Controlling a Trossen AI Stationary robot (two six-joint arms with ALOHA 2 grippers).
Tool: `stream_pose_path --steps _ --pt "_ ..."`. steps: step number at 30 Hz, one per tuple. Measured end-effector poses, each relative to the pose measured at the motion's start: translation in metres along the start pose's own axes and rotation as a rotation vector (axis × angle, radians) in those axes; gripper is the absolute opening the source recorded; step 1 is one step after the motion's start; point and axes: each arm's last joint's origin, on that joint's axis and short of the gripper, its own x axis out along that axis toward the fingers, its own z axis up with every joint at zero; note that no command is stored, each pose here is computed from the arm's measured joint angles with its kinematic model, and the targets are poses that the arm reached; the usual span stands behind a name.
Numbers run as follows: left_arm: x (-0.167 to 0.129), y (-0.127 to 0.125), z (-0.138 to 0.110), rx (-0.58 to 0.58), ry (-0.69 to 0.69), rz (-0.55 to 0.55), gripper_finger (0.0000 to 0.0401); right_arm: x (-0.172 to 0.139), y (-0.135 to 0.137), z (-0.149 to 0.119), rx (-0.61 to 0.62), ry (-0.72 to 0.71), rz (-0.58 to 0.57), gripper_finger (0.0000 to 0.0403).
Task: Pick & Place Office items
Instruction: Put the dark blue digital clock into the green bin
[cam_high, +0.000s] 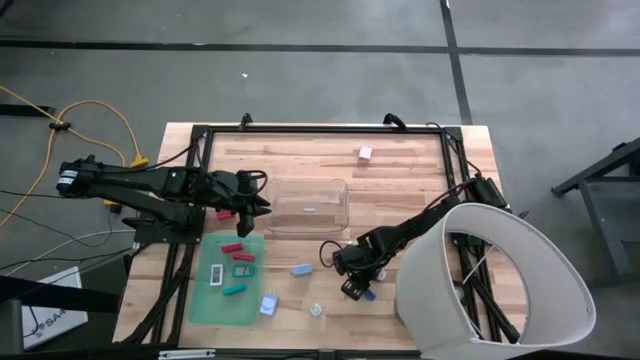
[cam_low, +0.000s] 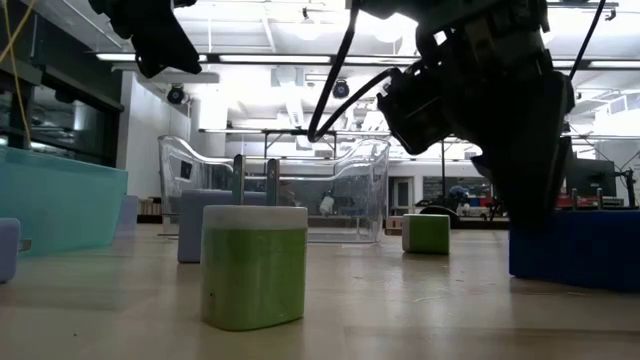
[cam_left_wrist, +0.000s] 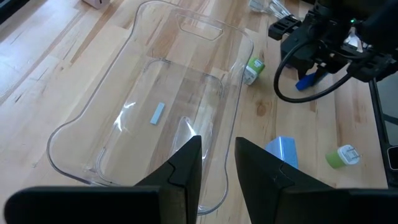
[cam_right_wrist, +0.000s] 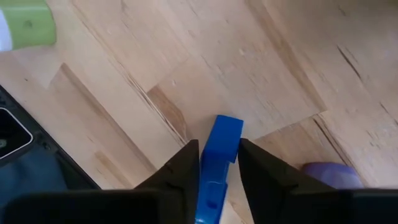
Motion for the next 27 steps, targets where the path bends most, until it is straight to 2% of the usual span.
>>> stream_pose_path --steps 6,17,27 --pt "0.0000 -0.0001 0.0000 0.000 0.000 0.000 0.0093 0.0000 0.0008 0.0005 -0.018 -0.006 0.007 0.0076" --pt "0.0000 0.0000 0.0000 0.000 0.000 0.000 0.0093 -0.0002 0.0013 0.0014 -0.037 -0.025 0.006 0.0069" --pt "0.0000 0.0000 0.0000 0.000 0.000 0.000 0.0093 -0.0003 0.0049 0.0028 -0.064 -0.031 0.048 0.0046"
